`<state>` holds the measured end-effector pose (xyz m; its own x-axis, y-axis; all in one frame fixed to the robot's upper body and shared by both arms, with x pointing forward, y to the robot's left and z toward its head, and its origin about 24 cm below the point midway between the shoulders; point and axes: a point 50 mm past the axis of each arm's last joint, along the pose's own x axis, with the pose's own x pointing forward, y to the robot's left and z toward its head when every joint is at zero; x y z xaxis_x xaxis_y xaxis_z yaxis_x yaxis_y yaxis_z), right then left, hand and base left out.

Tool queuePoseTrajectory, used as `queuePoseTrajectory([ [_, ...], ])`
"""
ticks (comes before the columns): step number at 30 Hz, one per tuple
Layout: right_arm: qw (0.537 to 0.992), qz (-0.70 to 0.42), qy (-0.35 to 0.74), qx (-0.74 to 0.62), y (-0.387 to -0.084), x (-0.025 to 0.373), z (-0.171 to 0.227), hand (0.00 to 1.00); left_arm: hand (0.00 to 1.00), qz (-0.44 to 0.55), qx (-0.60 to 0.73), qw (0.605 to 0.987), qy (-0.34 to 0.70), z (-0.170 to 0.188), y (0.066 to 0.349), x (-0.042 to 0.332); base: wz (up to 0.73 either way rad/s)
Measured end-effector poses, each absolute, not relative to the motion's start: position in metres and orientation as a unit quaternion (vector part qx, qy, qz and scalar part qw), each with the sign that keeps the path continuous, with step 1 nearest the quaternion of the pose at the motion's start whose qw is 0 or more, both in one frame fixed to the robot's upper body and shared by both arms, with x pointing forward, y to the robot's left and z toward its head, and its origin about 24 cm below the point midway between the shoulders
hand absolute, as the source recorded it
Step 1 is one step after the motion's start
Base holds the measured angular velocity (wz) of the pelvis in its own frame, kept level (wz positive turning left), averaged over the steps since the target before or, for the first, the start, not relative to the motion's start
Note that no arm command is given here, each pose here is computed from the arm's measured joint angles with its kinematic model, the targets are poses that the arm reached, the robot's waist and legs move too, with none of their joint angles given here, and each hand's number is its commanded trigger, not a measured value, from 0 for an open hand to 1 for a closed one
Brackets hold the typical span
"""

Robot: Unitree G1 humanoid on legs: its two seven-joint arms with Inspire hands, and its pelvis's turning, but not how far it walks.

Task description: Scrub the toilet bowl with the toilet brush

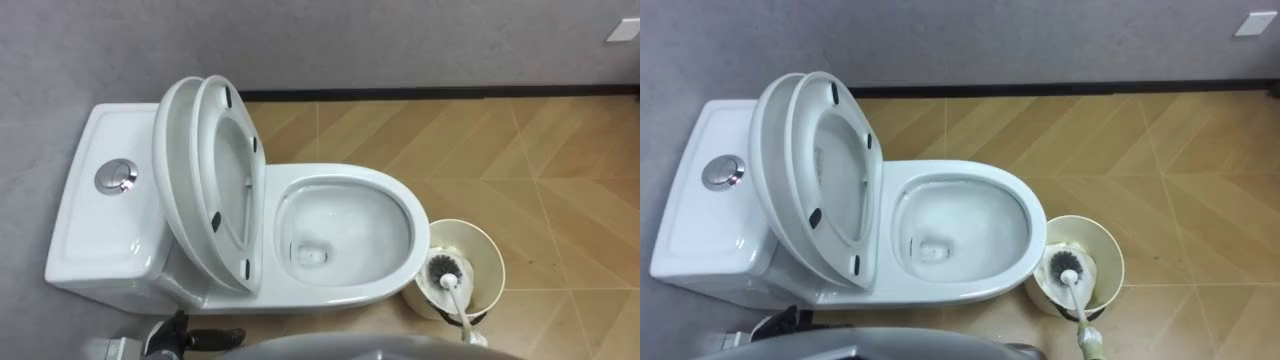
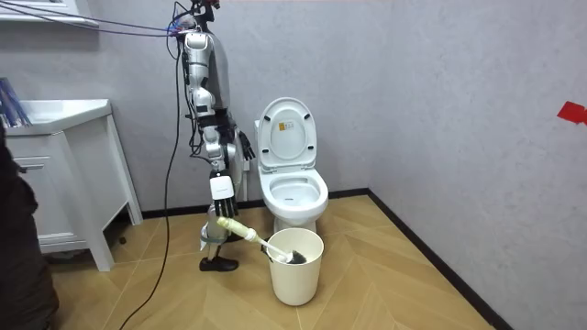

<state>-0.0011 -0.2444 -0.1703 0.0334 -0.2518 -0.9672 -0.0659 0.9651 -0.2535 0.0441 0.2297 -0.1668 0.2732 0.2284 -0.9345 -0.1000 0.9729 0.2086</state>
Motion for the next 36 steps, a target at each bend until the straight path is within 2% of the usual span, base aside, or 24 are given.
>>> queuePoseTrajectory([
  [6, 0.693, -0.045, 0.706, -0.140, -0.245, -0.007, -0.170, 0.00, 0.00, 0.106, 0.051, 0.794, 0.597, -0.167, 0.230, 0.043, 0.00],
  [14, 0.702, -0.058, 0.691, -0.162, -0.248, 0.001, -0.169, 0.00, 0.00, 0.110, 0.048, 0.794, 0.596, -0.167, 0.228, 0.043, -0.01],
  [23, 0.795, -0.110, 0.574, -0.159, -0.250, 0.060, -0.158, 0.00, 0.00, 0.102, 0.063, 0.804, 0.583, -0.166, 0.226, 0.051, 0.00],
  [36, 0.854, -0.095, 0.480, -0.179, -0.239, 0.098, -0.145, 0.00, 0.00, 0.100, 0.077, 0.814, 0.567, -0.165, 0.226, 0.055, -0.01],
])
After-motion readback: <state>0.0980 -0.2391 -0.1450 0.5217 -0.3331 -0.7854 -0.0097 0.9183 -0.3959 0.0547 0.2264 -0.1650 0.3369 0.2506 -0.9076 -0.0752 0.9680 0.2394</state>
